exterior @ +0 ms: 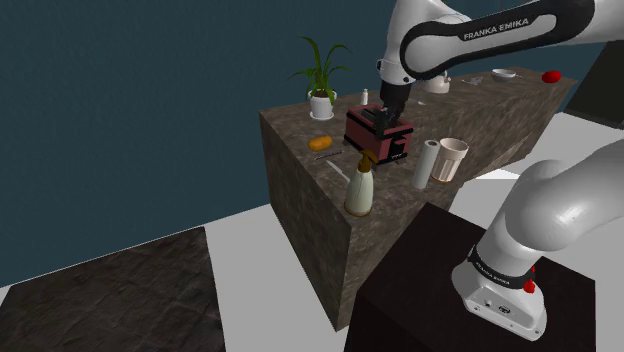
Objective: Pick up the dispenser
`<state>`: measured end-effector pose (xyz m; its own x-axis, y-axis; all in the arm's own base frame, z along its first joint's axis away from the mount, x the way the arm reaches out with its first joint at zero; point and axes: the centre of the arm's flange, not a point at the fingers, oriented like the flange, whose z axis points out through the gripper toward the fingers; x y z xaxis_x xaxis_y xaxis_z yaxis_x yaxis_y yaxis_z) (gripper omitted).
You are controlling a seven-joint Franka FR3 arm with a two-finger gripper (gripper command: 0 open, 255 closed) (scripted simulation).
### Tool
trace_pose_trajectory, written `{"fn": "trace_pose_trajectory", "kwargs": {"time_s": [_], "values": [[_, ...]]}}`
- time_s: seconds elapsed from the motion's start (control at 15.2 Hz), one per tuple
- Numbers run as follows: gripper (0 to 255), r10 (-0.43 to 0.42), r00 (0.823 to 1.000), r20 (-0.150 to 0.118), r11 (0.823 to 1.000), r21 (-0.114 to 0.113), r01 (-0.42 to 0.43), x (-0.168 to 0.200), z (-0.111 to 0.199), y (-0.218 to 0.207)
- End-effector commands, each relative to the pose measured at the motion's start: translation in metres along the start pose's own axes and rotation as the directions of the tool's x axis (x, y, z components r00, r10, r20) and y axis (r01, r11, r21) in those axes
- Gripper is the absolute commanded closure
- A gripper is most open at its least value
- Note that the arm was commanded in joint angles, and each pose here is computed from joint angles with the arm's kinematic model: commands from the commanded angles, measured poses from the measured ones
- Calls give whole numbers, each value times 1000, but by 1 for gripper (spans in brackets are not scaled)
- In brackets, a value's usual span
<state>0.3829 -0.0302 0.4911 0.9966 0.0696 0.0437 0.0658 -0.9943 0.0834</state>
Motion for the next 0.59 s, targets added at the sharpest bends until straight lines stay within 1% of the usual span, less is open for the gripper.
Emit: {"fn": "trace_pose_trajectory", "kwargs": {"time_s": [0.0,0.33,0.53], "values": [[0,-2,1000,-9,1000,-5,2,17,22,2],[0,-6,1000,-23,1000,-18,6,57,73,5],[0,-6,1000,-24,1000,-19,6,59,87,4]]}}
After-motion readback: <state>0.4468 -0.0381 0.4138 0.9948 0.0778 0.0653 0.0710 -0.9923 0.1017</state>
